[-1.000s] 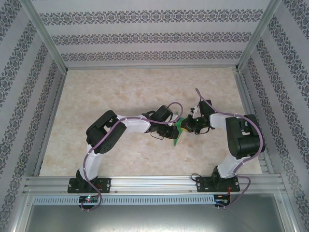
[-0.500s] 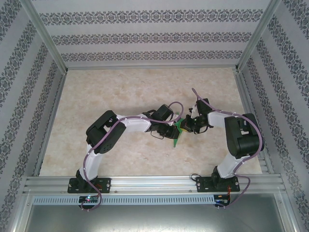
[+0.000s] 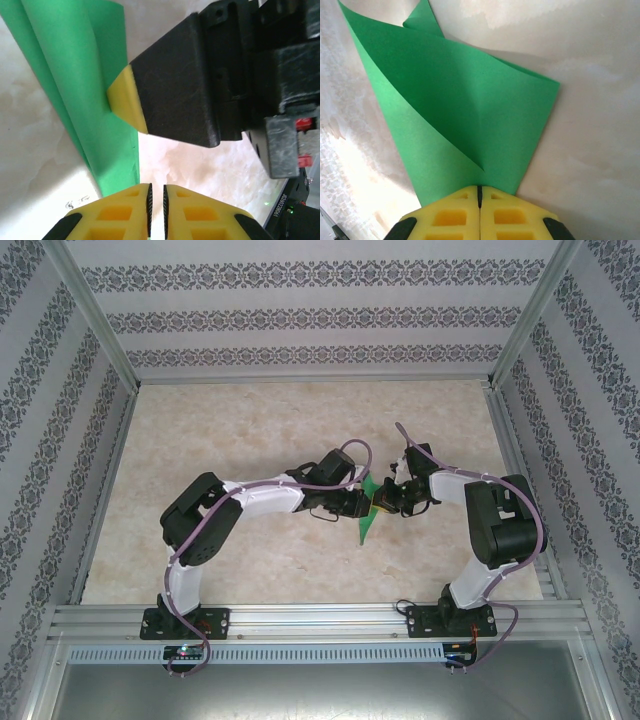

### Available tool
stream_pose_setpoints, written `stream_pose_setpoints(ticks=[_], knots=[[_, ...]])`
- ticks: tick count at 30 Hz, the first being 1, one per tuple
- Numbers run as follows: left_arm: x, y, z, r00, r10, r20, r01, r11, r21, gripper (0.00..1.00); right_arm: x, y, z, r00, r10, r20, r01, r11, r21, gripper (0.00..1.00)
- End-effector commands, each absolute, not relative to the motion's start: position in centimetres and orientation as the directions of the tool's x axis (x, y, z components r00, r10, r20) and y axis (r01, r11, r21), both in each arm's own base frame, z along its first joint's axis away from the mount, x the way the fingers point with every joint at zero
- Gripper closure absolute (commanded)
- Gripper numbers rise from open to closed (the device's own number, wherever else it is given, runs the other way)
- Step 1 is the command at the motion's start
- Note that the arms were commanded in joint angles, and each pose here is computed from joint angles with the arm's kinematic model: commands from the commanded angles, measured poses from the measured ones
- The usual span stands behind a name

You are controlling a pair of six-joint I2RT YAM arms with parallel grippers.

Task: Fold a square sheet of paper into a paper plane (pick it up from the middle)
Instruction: Fold the wing for the fifth time at the center of the table.

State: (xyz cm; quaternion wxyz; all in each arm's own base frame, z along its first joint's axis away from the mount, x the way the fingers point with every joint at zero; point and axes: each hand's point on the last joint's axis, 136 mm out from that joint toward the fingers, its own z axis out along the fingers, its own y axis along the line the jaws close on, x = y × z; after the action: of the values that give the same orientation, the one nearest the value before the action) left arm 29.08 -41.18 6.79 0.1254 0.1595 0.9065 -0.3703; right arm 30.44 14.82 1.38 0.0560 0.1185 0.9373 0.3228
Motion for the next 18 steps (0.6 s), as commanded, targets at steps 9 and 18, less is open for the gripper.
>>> stream_pose_setpoints(ticks=[9,18], knots=[[25.8,-42.8,4.7,-0.925,0.251,-0.285,0.378,0.690,-0.617,0.86,28.6,13.1,-1.3,-0.960,0.278,-0.001,0.241,0.831,0.501,0.94],[25.1,-41.8,3.9,-0.923,0.258,-0.285,0.379,0.733,-0.565,0.86,28.7,13.0,-1.3,-0.960,0.281,-0.005,0.241,0.832,0.500,0.94]])
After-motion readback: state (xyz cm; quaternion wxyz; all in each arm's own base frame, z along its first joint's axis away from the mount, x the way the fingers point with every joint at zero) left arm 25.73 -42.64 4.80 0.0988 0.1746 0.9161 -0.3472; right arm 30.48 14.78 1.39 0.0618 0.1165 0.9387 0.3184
